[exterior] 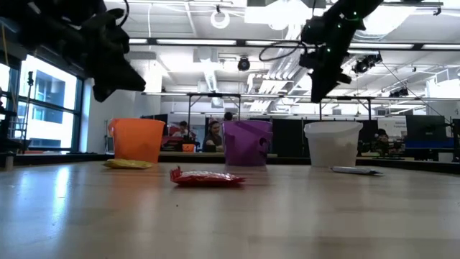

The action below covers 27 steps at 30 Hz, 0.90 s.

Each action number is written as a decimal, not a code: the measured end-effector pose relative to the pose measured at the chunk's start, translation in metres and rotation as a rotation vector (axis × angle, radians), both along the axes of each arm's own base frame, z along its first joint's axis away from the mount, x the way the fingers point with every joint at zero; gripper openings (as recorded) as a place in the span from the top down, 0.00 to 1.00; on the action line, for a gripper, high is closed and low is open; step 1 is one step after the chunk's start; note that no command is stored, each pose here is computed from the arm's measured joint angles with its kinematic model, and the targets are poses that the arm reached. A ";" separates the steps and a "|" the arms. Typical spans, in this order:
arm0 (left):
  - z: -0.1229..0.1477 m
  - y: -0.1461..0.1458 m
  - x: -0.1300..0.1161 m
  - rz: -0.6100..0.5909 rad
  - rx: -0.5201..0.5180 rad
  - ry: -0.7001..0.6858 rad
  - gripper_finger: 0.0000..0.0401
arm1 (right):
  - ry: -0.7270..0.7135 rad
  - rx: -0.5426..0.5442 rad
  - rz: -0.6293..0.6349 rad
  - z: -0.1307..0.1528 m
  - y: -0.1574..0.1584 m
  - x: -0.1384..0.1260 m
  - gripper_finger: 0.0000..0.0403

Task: Sort candy
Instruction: Put the red candy into the purple bucket

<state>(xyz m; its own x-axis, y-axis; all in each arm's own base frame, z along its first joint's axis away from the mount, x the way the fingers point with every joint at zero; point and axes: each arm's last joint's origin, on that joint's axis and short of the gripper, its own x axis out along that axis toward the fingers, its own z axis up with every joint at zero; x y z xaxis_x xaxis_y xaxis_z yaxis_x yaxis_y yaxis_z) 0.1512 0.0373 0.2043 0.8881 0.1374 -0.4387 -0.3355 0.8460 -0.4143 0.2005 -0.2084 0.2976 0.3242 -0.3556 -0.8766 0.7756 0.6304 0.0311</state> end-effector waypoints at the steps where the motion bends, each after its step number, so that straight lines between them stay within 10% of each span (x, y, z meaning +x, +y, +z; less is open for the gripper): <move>1: 0.002 -0.001 0.000 -0.007 -0.001 0.015 0.91 | -0.013 -0.004 0.025 0.001 0.004 0.004 0.88; 20: -0.012 -0.003 0.055 -0.106 -0.098 0.521 1.00 | -0.174 -0.071 0.283 0.012 0.030 0.041 1.00; 27: -0.020 0.001 0.085 -0.042 -0.298 0.514 0.95 | -0.157 -0.093 0.332 0.012 0.030 0.041 1.00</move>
<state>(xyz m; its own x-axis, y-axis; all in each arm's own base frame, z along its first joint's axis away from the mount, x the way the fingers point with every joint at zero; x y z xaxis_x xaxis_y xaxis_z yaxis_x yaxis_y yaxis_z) 0.2362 0.0387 0.1842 0.5536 -0.0887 -0.8281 -0.5247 0.7350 -0.4295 0.2414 -0.1786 0.3092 0.5633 -0.2844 -0.7757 0.5187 0.8525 0.0642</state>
